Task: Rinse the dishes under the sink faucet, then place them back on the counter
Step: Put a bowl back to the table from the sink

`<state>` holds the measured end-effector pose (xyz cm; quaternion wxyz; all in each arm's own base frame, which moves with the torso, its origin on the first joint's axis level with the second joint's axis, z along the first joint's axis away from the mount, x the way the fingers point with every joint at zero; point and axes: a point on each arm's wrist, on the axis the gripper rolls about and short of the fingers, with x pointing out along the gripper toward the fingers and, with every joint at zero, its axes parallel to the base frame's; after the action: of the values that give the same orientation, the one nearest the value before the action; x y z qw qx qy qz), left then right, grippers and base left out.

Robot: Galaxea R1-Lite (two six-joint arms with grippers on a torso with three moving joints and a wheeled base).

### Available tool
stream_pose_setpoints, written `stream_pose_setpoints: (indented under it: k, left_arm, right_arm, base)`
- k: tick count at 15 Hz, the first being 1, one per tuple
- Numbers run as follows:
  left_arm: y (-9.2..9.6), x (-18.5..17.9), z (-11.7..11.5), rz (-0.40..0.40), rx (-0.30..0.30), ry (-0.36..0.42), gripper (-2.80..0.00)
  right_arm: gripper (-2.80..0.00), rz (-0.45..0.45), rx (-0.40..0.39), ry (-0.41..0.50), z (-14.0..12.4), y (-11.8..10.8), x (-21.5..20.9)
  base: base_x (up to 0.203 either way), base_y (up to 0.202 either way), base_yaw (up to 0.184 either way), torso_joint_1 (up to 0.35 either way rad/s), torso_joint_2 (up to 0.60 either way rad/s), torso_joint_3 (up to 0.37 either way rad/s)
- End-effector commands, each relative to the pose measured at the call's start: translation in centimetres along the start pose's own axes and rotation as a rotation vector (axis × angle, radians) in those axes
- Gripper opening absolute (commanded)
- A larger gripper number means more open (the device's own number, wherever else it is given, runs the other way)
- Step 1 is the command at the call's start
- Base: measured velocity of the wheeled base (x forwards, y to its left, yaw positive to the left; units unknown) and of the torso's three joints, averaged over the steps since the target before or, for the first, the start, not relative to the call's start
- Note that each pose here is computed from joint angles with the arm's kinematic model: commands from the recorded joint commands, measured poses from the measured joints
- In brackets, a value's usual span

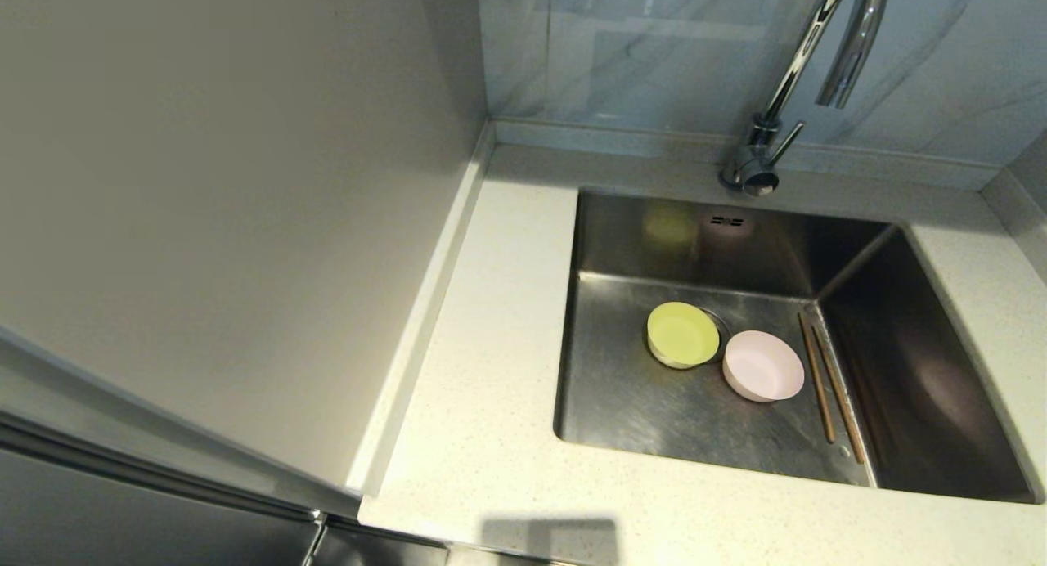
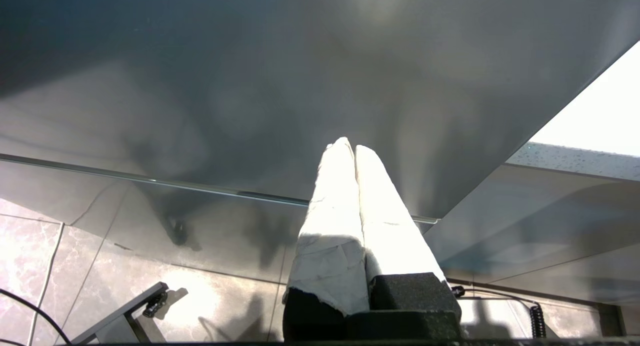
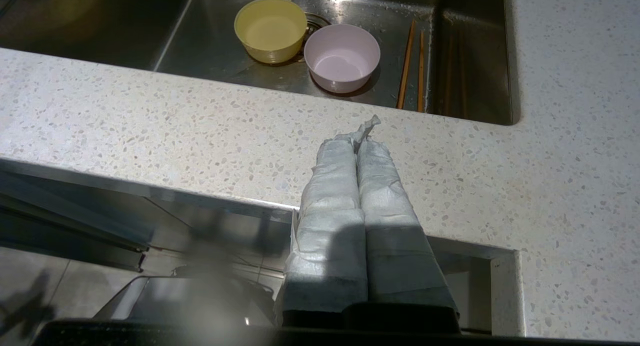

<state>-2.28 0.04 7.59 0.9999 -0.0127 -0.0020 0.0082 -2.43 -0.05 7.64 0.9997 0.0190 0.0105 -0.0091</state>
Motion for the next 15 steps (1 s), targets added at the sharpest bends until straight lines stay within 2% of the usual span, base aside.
stream_pose_setpoints:
  k: [1, 15]
  left_arm:
    - [0.0, -0.02, 0.0, 0.0, -0.001, -0.004, -2.8]
    - [0.0, -0.02, 0.0, 0.0, -0.001, -0.004, -2.8]
  right_arm:
    - [-2.8, 0.0, 0.0, 0.001, 0.0, 0.0, 0.01]
    - [-2.8, 0.0, 0.0, 0.001, 0.0, 0.0, 0.01]
  base:
    - [0.0, 0.0, 0.0, 0.0, 0.0, 0.0]
    - [0.0, 0.0, 0.0, 0.0, 0.0, 0.0]
